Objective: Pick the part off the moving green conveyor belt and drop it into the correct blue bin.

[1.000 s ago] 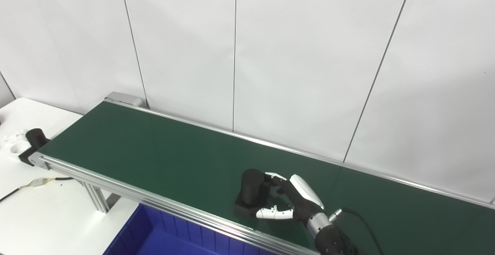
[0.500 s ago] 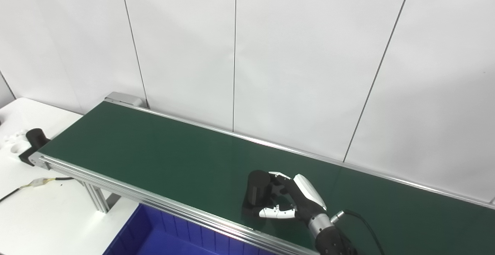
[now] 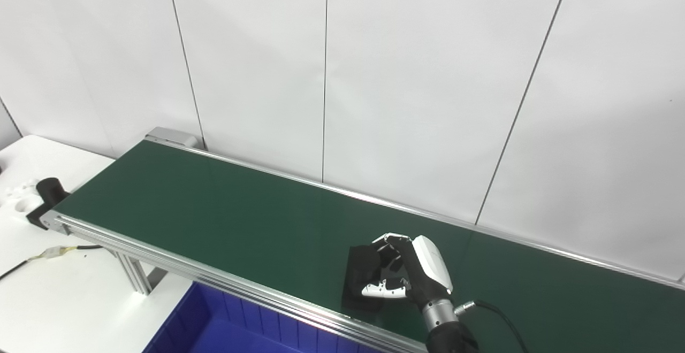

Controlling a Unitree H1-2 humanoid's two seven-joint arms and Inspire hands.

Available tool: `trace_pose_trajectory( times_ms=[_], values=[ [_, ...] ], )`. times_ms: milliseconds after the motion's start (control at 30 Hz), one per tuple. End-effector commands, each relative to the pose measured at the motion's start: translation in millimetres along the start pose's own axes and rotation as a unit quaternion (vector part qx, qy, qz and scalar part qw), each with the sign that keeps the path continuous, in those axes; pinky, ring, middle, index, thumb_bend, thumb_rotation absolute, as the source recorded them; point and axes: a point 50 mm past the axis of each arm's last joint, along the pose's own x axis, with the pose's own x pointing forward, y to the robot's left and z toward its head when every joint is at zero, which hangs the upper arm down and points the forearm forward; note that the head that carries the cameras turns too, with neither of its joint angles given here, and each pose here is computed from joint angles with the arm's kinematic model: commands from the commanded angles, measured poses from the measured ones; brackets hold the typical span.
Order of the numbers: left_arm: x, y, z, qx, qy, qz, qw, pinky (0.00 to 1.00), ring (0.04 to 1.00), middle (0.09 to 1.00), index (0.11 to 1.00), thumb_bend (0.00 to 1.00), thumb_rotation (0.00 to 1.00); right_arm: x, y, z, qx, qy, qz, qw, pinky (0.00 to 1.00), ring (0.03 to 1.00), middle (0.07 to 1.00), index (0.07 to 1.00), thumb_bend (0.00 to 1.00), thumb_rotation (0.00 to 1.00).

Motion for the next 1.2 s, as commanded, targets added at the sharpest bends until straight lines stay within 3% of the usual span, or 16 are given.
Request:
trace_pose_trajectory(
  times_ms=[0,733,933,1167],
  values=[
    [3,-2,7,0.001,-0.019,-0.008,1.000,0.76,0.802,0.815,0.804,1.00,0.22,18,-13,26,0.012,-0.055,-0.033,0.998,0.40,0.457,0.465,0.507,0.52,0.00],
    [2,-2,7,-0.003,-0.025,-0.004,1.000,0.77,0.798,0.809,0.801,1.00,0.21,16,-16,26,0.027,-0.056,-0.053,0.997,0.39,0.455,0.471,0.502,0.53,0.00],
    [3,1,6,0.002,-0.025,-0.003,1.000,0.77,0.801,0.814,0.802,1.00,0.21,13,-31,25,0.058,-0.063,-0.083,0.993,0.35,0.421,0.462,0.507,0.53,0.00],
    [7,9,4,-0.001,-0.024,-0.003,1.000,0.77,0.802,0.817,0.807,1.00,0.21,4,-65,33,0.082,-0.085,-0.129,0.985,0.35,0.429,0.462,0.508,0.53,0.00]
  ],
)
